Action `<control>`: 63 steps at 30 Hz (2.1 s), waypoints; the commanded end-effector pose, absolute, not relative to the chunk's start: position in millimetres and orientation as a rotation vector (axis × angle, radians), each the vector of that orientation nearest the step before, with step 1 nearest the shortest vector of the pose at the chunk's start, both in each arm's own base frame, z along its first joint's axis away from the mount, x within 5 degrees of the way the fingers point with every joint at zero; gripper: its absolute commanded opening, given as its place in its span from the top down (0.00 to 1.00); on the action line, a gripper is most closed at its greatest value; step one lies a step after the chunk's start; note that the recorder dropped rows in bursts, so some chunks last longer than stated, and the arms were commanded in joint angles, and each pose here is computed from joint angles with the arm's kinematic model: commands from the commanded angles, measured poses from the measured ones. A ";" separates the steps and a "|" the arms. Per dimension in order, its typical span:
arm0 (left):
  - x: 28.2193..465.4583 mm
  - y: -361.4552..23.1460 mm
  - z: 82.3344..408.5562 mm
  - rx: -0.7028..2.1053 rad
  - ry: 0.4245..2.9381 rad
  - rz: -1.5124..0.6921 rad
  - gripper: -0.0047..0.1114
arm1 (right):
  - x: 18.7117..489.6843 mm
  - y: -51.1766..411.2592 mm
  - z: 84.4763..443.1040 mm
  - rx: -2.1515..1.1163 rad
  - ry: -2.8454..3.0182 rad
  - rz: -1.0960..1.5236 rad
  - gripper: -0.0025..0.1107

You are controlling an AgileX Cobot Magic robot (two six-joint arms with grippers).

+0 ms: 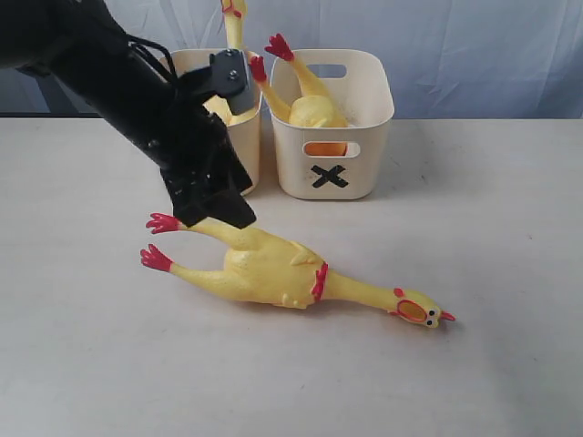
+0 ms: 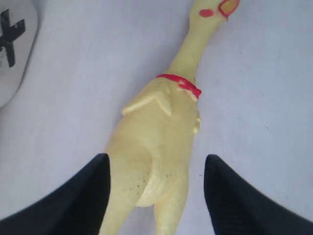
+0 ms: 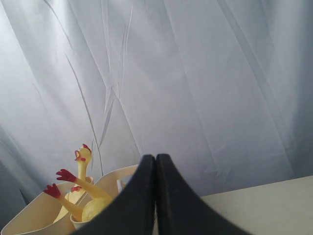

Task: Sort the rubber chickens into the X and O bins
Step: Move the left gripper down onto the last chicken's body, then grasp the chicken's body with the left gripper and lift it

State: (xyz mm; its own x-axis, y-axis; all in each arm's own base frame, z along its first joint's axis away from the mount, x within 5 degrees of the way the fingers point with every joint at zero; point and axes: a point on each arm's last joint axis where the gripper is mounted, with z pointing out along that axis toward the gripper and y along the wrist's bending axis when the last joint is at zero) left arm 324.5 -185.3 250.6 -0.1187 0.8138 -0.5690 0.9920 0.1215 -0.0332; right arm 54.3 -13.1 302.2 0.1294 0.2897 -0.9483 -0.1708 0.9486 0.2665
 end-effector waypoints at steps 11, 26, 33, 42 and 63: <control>325.4 -202.3 210.6 1.933 1.896 -0.481 0.49 | 53.6 -14.2 301.5 0.101 1.396 0.322 0.99; 341.3 -196.5 193.3 1.979 1.871 -0.254 0.41 | 53.6 -14.2 301.5 0.101 1.396 0.322 0.99; 343.1 -196.4 189.9 1.982 1.871 -0.240 0.41 | 53.6 -14.2 301.5 0.101 1.396 0.322 0.99; 341.8 -201.3 179.7 1.941 1.927 -0.347 0.41 | 53.6 -14.2 301.5 0.101 1.396 0.322 0.99; 330.5 -208.9 160.8 1.923 2.044 -0.635 0.78 | 53.6 -14.2 301.5 0.101 1.396 0.322 0.99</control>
State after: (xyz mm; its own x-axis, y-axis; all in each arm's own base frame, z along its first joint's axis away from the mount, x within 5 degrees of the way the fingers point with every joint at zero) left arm 333.5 -205.7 163.5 -0.0632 0.8825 -0.4660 0.9955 0.0224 -0.0926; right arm 54.3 -13.3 302.2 0.1298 0.2876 -0.9489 -0.1686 0.9495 0.2647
